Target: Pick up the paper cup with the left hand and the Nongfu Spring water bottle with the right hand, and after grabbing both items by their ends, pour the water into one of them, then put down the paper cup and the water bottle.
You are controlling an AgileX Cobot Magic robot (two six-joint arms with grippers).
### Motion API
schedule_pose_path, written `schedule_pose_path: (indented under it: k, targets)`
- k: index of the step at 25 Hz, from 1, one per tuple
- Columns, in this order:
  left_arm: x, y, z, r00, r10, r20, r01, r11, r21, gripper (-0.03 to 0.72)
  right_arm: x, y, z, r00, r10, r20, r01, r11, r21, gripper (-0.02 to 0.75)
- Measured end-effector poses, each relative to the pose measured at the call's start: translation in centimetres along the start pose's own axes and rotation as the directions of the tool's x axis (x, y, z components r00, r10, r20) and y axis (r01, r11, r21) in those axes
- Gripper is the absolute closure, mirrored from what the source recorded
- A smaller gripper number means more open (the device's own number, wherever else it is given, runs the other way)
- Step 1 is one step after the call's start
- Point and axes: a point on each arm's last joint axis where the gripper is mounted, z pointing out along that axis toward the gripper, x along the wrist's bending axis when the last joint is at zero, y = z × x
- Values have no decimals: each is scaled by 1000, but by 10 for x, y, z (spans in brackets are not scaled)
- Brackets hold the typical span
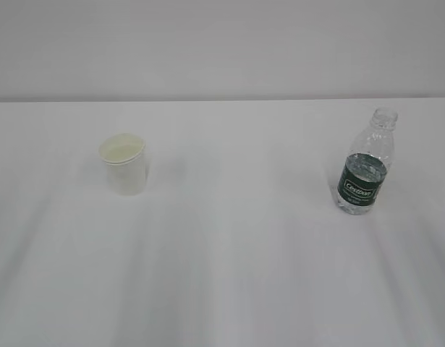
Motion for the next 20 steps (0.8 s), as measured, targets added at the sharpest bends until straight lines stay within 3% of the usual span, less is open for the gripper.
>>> schedule_pose_path:
  k: [4, 9, 12, 16, 20]
  targets:
    - [0, 3, -17, 1000, 0, -6, 0, 1000, 1, 129, -4, 1, -25, 998, 21, 56, -21, 1000, 8, 146]
    - [2, 0, -37, 999, 13, -39, -9, 996, 88, 130, -11, 2, -58, 988, 56, 141, -63, 997, 52, 147]
    - [1, 8, -51, 998, 40, -48, -36, 997, 75, 130, -14, 4, -76, 981, 72, 180, -85, 994, 66, 147]
    - [1, 14, -65, 997, 42, -62, -36, 996, 86, 130, -15, 7, -89, 974, 119, 194, -139, 986, 94, 147]
    - [2, 16, -77, 996, 42, -82, -29, 989, 147, 130, -8, 4, -95, 981, 134, 140, -161, 965, 206, 147]
